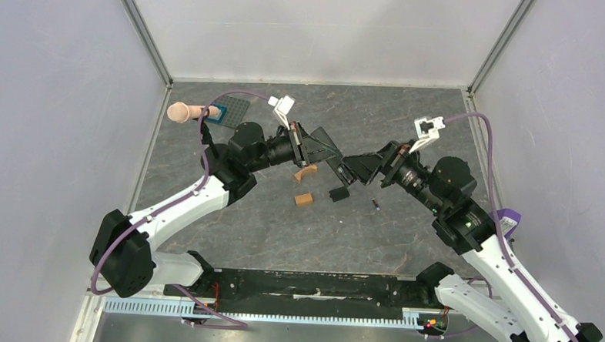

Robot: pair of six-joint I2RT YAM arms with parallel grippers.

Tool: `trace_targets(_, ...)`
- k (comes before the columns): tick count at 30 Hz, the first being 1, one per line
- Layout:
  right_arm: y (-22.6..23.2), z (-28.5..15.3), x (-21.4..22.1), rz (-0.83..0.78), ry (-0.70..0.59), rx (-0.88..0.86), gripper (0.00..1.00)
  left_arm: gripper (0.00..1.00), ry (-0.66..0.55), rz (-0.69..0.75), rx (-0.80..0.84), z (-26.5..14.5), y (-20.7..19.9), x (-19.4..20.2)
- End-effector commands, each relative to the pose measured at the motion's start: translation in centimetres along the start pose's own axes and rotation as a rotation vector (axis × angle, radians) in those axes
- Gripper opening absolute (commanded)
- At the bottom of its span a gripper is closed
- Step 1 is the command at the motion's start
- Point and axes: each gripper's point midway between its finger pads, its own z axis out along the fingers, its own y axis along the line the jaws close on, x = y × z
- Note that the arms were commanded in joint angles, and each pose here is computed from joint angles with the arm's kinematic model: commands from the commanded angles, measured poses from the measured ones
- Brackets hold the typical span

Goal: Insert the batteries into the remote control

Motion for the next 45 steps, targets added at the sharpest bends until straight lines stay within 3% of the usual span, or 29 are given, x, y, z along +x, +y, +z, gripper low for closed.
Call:
trace_targets(1, -1.3, -0.2, 0.2, 0.240, -0.069, 0.070, 0.98, 0.02, -0.111, 0.034, 0.042, -0.5, -2.1, -2.3)
trace_targets(8, -1.1, 0.8, 1.9, 0.373, -0.044, -0.002, 0.98, 0.02, -0.173, 0.017, 0.055, -0.9, -2.6, -3.2)
trace_targets(16, -0.9, 1.3, 2.4, 0.511, -0.064, -0.050, 0.97, 0.02, -0.165, 0.013, 0.069, -1.0, -2.6, -2.8)
trace_targets(45, -2.2, 2.6, 5.0, 0.570, 0.019, 0.015, 0.72, 0.02, -0.149, -0.002, 0.080, -1.2, -2.6, -2.2)
